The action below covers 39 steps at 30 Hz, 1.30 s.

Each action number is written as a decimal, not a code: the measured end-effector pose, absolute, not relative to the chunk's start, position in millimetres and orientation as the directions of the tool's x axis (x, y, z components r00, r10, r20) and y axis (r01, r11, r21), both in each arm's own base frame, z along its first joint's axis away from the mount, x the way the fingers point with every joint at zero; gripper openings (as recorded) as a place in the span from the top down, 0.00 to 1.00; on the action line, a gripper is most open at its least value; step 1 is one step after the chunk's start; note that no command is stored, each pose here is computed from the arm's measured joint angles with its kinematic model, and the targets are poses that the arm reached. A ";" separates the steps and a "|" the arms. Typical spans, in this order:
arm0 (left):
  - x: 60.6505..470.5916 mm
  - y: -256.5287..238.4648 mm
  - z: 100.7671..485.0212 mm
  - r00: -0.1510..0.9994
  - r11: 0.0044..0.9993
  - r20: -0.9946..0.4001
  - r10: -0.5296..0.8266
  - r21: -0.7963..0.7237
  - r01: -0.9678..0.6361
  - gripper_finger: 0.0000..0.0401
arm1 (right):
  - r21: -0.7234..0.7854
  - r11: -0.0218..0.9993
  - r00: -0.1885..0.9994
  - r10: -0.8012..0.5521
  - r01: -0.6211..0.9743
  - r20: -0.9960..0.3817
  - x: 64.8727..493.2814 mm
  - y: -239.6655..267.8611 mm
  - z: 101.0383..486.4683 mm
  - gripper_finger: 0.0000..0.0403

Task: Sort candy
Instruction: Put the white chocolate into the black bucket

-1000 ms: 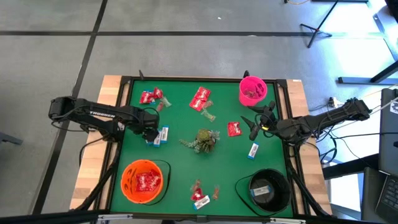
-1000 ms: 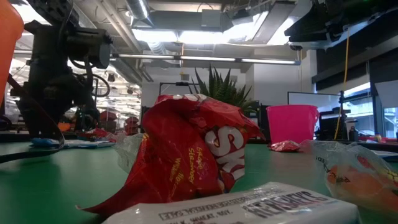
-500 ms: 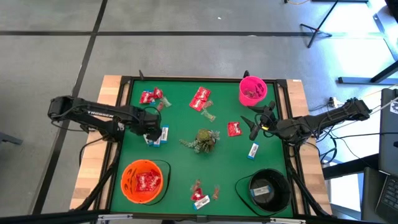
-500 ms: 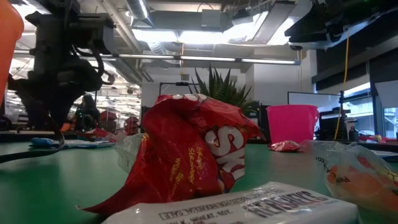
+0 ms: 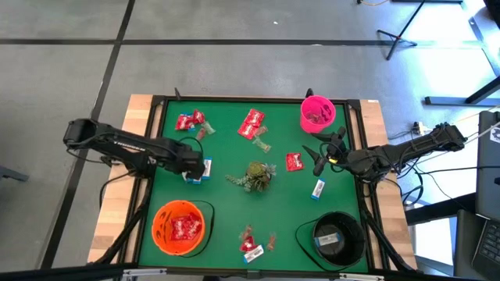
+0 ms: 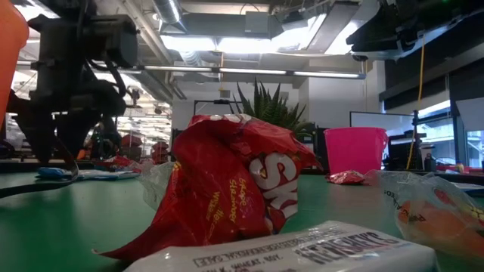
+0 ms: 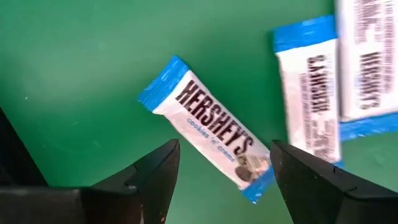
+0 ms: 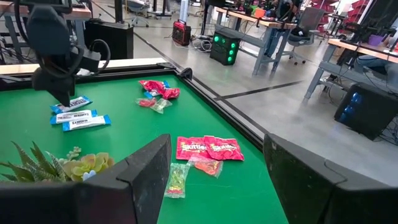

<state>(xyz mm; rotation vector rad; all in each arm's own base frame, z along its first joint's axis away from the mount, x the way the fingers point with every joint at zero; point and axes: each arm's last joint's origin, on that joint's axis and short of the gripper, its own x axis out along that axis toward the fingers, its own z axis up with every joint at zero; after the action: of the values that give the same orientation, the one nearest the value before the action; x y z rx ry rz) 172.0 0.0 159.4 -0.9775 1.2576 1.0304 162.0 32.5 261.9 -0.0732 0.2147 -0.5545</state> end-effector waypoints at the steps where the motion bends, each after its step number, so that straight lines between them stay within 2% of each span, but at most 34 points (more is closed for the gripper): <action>1: 172.7 0.1 157.6 0.019 0.257 -0.998 0.064 -0.002 -0.966 0.39 | -0.126 0.848 0.829 -0.530 0.514 -0.182 162.0 32.5 262.0 0.37; 10: 178.1 0.1 141.4 -0.079 0.277 -0.995 0.067 0.094 -0.956 0.39 | -0.127 0.849 0.829 -0.528 0.512 -0.183 162.0 32.5 261.9 0.37; 20: 181.3 5.1 136.5 -0.096 0.372 -0.994 0.060 0.112 -0.921 0.40 | -0.128 0.849 0.829 -0.527 0.512 -0.184 162.0 32.5 261.8 0.37; 33: 181.5 9.3 138.3 -0.074 0.486 -0.991 0.111 0.119 -0.866 0.64 | -0.125 0.850 0.830 -0.527 0.512 -0.183 162.0 32.5 261.9 0.37; 37: 178.4 12.5 146.4 -0.067 0.489 -0.978 0.197 0.158 -0.858 0.68 | -0.120 0.850 0.830 -0.527 0.513 -0.183 162.1 32.6 261.9 0.37; 39: 180.3 12.8 155.9 -0.023 0.488 -0.975 0.220 0.131 -0.863 0.69 | -0.114 0.850 0.831 -0.527 0.514 -0.180 162.1 32.6 262.2 0.37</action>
<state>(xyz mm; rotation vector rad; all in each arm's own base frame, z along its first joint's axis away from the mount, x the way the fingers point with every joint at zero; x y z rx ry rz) 180.3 12.8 155.9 -0.6346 1.3160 0.9635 162.1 32.6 262.2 -0.0610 0.2089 -0.5523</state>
